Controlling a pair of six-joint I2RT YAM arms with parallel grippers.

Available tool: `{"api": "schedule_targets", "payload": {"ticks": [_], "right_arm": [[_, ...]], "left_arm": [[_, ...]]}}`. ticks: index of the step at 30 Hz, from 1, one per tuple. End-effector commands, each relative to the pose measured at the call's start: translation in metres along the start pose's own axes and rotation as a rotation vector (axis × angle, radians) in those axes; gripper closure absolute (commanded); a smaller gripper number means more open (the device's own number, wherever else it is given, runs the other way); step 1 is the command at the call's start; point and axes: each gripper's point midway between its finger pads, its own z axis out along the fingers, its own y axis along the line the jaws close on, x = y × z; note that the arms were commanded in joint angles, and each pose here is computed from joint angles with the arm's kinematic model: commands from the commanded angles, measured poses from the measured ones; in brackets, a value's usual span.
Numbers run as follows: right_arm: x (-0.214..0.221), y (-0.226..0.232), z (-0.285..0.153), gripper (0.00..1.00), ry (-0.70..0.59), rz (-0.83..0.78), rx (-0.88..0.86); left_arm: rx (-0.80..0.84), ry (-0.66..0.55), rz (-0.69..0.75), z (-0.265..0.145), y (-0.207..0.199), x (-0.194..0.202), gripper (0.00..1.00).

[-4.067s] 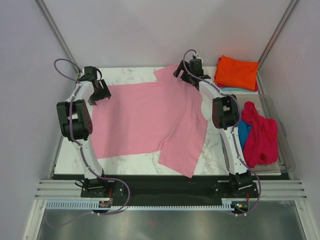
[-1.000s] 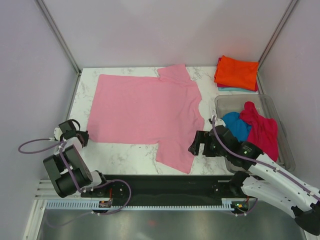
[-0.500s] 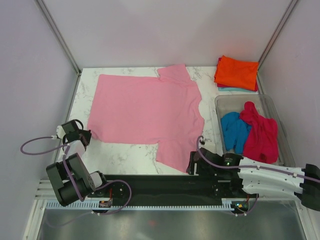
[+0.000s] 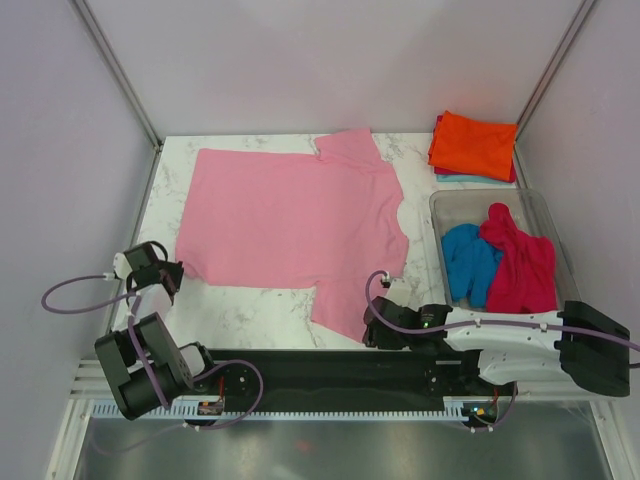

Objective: Fold and stack the t-shirts
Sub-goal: Fold the tshirt

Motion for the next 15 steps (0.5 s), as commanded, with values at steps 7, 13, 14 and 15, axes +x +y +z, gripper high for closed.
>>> {"api": "schedule_targets", "payload": {"ticks": [7,13,14,15], "right_arm": [[-0.006,-0.004,-0.005,1.00,-0.044,0.006,0.028],[-0.066,0.018,-0.069,1.00,-0.236,0.016,-0.016],[-0.073,0.018,-0.077,1.00,-0.251,-0.015,-0.003],[-0.082,0.022,-0.083,1.00,-0.279,-0.024,0.003]], "left_arm": [[0.048,-0.054,0.043,-0.020,-0.019,-0.018,0.98],[0.079,-0.093,0.183,-0.054,-0.051,-0.051,0.98],[0.108,-0.080,0.216,-0.058,-0.064,-0.056,0.98],[0.124,-0.034,0.248,-0.060,-0.068,-0.050,0.98]]}}
